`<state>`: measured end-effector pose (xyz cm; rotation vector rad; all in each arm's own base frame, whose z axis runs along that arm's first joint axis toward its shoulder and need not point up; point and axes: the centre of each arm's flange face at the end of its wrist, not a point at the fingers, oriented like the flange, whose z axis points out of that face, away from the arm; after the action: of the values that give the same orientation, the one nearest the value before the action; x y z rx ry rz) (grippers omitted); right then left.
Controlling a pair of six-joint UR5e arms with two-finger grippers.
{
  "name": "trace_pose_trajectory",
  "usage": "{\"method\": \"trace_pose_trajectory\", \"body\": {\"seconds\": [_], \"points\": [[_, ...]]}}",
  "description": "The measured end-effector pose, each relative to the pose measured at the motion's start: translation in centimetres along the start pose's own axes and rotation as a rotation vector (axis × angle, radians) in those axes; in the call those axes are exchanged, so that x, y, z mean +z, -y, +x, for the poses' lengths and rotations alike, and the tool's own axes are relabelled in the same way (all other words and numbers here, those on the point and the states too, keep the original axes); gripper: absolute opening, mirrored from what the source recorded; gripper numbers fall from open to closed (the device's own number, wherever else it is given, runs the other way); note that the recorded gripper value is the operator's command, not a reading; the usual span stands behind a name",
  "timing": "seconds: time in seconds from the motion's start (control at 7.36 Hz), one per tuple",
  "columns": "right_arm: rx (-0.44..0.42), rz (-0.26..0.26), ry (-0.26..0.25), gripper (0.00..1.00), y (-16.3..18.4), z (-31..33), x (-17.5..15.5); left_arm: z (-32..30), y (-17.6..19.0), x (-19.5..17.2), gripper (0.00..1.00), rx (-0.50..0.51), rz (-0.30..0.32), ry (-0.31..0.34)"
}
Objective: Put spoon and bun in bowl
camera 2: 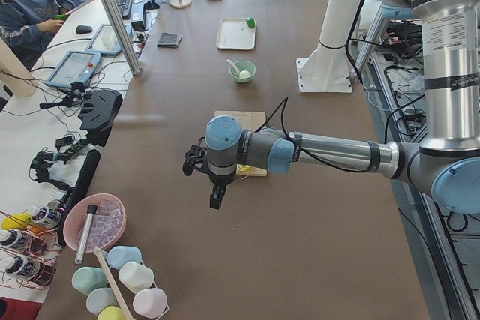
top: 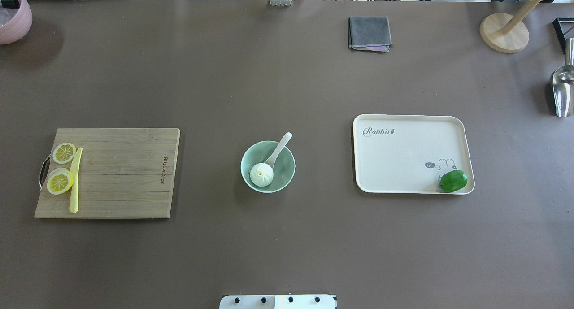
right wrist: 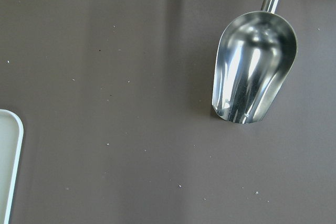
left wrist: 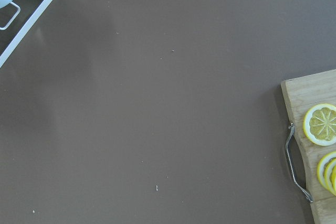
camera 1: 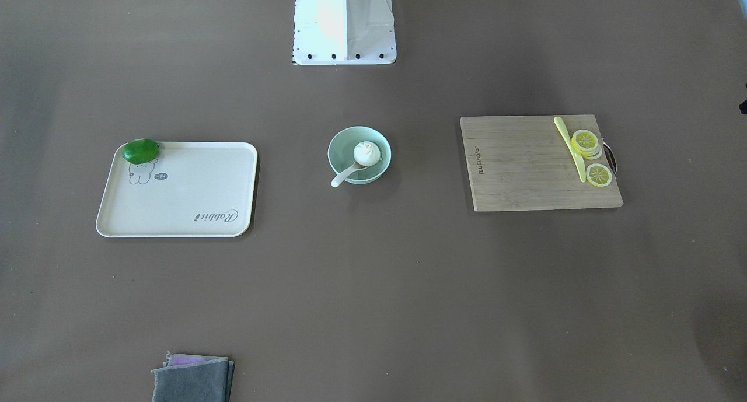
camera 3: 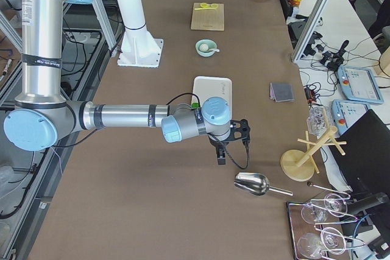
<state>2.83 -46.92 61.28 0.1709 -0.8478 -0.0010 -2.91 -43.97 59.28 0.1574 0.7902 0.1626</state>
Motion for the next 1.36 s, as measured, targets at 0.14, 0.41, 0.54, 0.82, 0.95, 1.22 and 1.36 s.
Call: {"method": "trace_pose_trajectory", "body": {"seconds": [0.14,0.41,0.54,0.82,0.95,1.22,1.36], "points": [[-0.013,-0.005,-0.004,1.00,-0.2,0.2,0.2,0.3,-0.1,-0.2,0.98,-0.013,-0.012,-0.014],[-0.065,-0.009,-0.007,1.00,-0.5,0.4,0.3,-0.1,-0.1,0.4,0.98,-0.027,-0.030,-0.029],[-0.085,-0.008,-0.008,1.00,-0.4,0.4,0.3,-0.1,0.1,0.5,0.98,-0.023,-0.030,-0.033],[-0.102,-0.003,-0.011,1.00,0.0,0.2,0.2,0.2,1.4,0.2,0.98,0.005,-0.007,-0.028],[-0.104,-0.001,-0.014,1.00,0.0,0.2,0.2,0.2,1.8,0.3,0.98,0.009,-0.003,-0.026],[-0.105,0.000,-0.014,1.00,0.1,0.2,0.2,0.6,3.0,-0.1,0.98,0.028,0.012,-0.025],[-0.104,-0.001,-0.013,1.00,0.1,0.2,0.3,1.1,4.0,-0.3,0.98,0.041,0.024,-0.026]]}}
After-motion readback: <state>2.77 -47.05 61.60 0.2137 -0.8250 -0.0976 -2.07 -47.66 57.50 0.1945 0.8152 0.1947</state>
